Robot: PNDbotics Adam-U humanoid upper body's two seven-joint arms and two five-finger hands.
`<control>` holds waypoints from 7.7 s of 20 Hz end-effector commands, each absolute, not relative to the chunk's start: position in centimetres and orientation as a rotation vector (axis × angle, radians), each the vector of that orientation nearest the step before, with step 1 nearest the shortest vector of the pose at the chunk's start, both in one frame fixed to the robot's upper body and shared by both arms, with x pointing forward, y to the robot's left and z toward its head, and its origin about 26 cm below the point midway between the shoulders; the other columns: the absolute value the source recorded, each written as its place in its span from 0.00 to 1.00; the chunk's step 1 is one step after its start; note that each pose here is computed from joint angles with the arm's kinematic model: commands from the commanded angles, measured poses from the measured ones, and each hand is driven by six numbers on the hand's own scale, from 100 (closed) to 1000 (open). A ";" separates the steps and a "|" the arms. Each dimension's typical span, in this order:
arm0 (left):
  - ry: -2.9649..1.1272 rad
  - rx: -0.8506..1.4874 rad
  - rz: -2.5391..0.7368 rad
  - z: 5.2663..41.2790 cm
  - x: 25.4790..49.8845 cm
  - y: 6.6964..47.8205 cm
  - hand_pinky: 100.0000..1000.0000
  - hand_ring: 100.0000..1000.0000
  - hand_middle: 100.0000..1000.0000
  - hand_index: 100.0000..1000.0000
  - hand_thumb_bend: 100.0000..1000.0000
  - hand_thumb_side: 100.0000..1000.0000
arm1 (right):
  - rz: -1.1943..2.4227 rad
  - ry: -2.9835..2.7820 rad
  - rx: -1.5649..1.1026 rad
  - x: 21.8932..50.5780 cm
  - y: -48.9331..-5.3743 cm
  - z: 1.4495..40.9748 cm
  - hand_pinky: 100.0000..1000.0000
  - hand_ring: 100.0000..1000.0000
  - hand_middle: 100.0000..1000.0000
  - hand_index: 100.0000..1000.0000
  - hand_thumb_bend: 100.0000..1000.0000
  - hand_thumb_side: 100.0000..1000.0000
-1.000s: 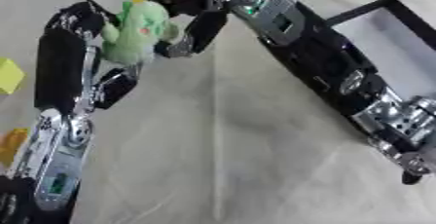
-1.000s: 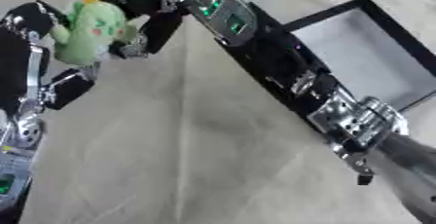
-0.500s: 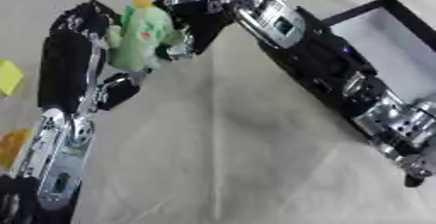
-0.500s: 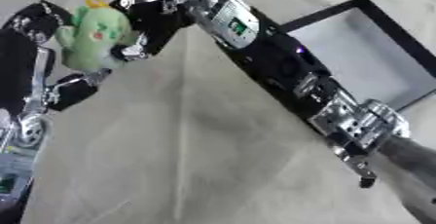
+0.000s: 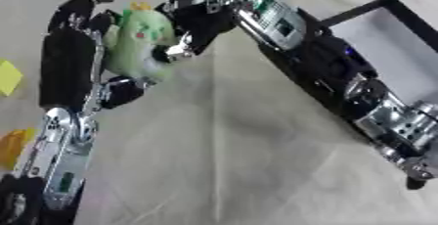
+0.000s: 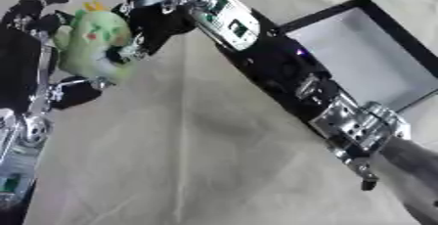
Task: Pick up the objects with one hand, pass them to the other hand, and then place them into the box on the other side of the table.
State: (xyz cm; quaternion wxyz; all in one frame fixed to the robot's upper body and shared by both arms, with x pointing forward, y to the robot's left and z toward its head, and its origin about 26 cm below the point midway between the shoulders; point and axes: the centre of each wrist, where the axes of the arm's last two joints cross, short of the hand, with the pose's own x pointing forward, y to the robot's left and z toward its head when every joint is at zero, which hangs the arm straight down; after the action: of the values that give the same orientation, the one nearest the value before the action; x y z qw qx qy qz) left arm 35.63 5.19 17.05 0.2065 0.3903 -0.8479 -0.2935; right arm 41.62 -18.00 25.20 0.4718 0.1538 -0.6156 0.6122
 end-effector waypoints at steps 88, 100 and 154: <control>-2.083 1.259 -0.672 16.5 37.1 15.0 0.82 0.77 0.65 0.79 0.83 0.28 | 1.410 -1.702 -0.655 29.4 -46.4 23.5 1.00 0.92 0.88 1.00 0.21 0.11; -2.077 1.266 -0.665 16.5 37.1 15.2 0.82 0.77 0.64 0.79 0.82 0.28 | 1.268 -1.747 -0.667 29.3 -46.9 22.9 1.00 0.94 0.89 1.00 0.00 0.07; -1.094 0.769 -1.483 27.2 46.1 40.6 0.90 0.86 0.73 0.72 0.79 0.00 | 0.786 -2.019 0.038 28.6 -41.1 28.1 1.00 0.95 0.96 1.00 0.00 0.50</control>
State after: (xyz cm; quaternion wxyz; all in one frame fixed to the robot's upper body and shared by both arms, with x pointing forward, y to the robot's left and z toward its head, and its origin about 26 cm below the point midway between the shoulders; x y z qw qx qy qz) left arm 46.40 39.68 25.39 0.5480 0.3043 -0.4602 -0.6288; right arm 28.98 -41.13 26.78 0.4814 0.0239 -0.8177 0.3147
